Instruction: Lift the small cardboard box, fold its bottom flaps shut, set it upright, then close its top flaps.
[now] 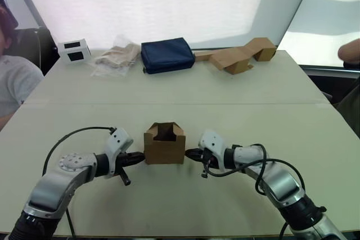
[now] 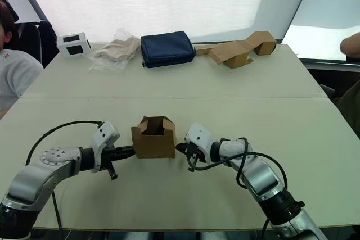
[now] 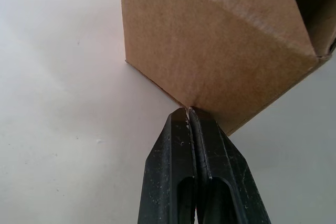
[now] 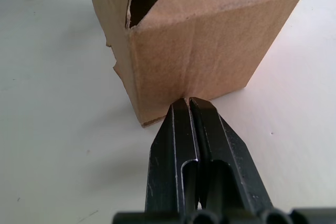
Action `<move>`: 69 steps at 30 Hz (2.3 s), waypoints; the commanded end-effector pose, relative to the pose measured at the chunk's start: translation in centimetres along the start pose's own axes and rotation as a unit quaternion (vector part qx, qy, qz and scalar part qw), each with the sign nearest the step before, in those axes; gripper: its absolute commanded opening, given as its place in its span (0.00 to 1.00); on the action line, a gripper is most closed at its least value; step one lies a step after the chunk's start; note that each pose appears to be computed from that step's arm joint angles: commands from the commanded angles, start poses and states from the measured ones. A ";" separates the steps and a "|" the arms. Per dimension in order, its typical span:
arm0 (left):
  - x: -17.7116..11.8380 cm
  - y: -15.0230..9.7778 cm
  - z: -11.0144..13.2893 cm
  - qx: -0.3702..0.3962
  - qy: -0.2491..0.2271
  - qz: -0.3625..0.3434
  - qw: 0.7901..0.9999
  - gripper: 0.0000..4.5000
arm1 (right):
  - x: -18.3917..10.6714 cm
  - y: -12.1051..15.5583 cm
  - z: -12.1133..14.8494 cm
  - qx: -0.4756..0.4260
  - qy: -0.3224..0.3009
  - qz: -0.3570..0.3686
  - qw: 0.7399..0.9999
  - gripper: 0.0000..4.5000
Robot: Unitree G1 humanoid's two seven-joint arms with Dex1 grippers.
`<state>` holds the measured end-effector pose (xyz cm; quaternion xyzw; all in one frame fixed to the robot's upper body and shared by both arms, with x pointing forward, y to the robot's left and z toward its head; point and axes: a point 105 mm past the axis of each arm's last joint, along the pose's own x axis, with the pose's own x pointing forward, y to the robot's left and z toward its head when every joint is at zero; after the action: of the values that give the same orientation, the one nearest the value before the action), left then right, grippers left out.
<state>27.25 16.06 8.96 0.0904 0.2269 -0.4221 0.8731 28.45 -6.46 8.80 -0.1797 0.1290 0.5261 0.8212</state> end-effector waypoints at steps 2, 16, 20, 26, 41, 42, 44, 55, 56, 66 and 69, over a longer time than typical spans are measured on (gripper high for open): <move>-0.4 0.6 1.1 0.026 -0.025 0.007 0.999 0.01 | -0.7 0.0 1.3 -0.022 -0.017 -0.003 1.000 0.00; -4.6 2.0 8.6 0.073 -0.095 -0.078 0.990 0.01 | -6.2 -4.2 6.6 -0.053 -0.087 -0.022 0.995 0.00; -3.7 1.3 9.4 0.073 -0.107 -0.102 0.986 0.01 | -5.5 -4.4 7.7 -0.059 -0.103 -0.006 0.993 0.00; -2.3 0.8 8.9 0.086 -0.097 -0.116 0.985 0.01 | -3.3 -2.8 8.3 -0.063 -0.118 0.030 0.991 0.00; -0.7 0.8 7.1 0.100 -0.074 -0.110 0.986 0.01 | -0.3 -2.5 7.0 -0.078 -0.088 0.048 0.992 0.00; -0.6 0.8 7.0 0.102 -0.072 -0.110 0.986 0.01 | -0.2 -2.5 6.9 -0.079 -0.085 0.049 0.992 0.00; -0.5 0.8 6.9 0.104 -0.071 -0.110 0.986 0.01 | -0.1 -2.5 6.8 -0.080 -0.082 0.050 0.992 0.00; 0.2 1.2 5.9 0.127 -0.047 -0.103 0.985 0.01 | 0.5 -2.7 6.3 -0.085 -0.069 0.053 0.993 0.00; 0.2 1.2 5.9 0.127 -0.048 -0.101 0.986 0.01 | 0.5 -2.7 6.3 -0.085 -0.069 0.053 0.993 0.00; -0.9 2.5 7.8 0.074 -0.106 -0.087 0.988 0.01 | 0.0 -3.0 6.9 -0.082 -0.092 0.040 0.992 0.00; -2.0 4.2 9.5 0.052 -0.151 -0.054 0.986 0.01 | -1.5 -3.4 9.5 -0.043 -0.161 0.038 0.985 0.00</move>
<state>31.77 15.81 15.59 0.0715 0.1177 -0.5070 0.8509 31.48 -4.78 15.25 -0.1567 0.0318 0.5822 0.7972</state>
